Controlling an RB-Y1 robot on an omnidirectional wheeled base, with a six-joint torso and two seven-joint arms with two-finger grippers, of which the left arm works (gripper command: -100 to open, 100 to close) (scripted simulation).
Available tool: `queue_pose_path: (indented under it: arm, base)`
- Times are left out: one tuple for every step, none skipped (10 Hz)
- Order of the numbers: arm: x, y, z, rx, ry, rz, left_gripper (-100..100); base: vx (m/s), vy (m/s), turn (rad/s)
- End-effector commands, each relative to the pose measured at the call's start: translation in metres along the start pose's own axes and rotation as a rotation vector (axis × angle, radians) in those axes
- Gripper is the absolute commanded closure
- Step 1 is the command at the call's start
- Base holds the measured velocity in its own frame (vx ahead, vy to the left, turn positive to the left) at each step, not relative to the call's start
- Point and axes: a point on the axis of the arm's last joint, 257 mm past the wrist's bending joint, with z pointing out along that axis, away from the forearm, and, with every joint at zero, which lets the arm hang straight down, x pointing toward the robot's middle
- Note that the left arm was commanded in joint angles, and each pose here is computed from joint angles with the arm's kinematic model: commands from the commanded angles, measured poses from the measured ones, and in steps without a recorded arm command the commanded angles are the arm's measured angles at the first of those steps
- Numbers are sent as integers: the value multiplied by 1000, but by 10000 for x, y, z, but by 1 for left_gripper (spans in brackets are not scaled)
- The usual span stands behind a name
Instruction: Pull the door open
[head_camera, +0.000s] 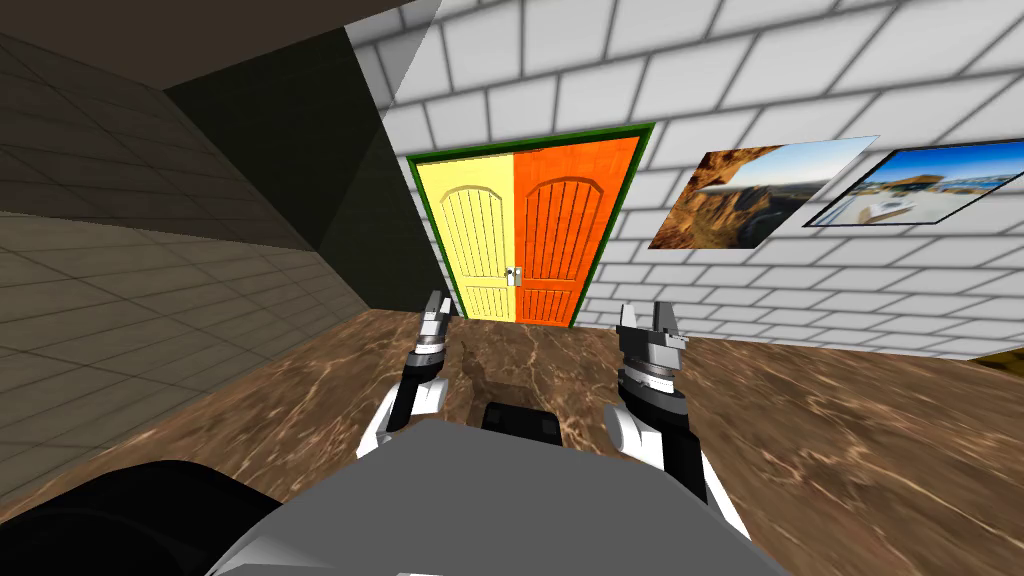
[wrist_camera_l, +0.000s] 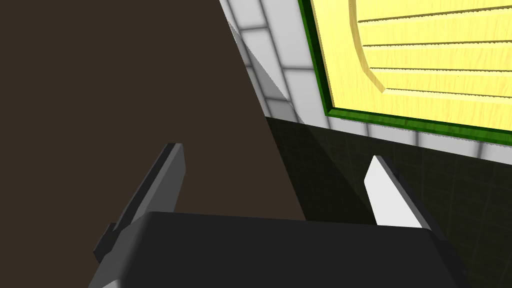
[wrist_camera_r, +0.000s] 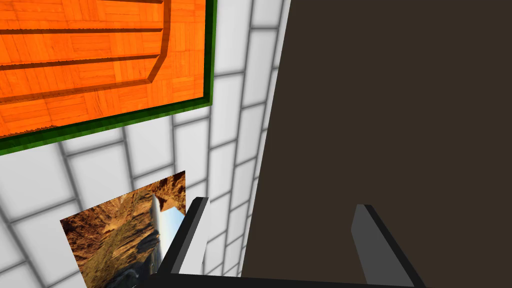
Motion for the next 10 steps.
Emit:
queue_pose_path:
  arm:
    - [33,140,-7,-25,9,-12,-100]
    - [47,203,-11,-36,13,-18,-100]
    - [57,247,-14,-44,15,-22,-100]
    - [67,292,-17,-52,18,-26,-100]
    - [86,382,-23,-68,22,-34,-100]
    - [108,489,-32,-88,27,-43,-100]
    - [119,545,-37,-98,29,-48,-100]
    - [142,659,-48,-119,34,-58,-100]
    - [154,723,-55,-132,36,-64,-100]
    - [179,852,-70,-156,40,-75,-100]
  base:
    - [213,-84,-11]
    - [191,8,-52]
    - [132,21,-28]
    - [95,19,-9]
    - [116,5,-30]
    - [163,-6,-33]
    - [150,0,-25]
    - [140,-14,-35]
    - [133,-19,-28]
    - [161,-1,-38]
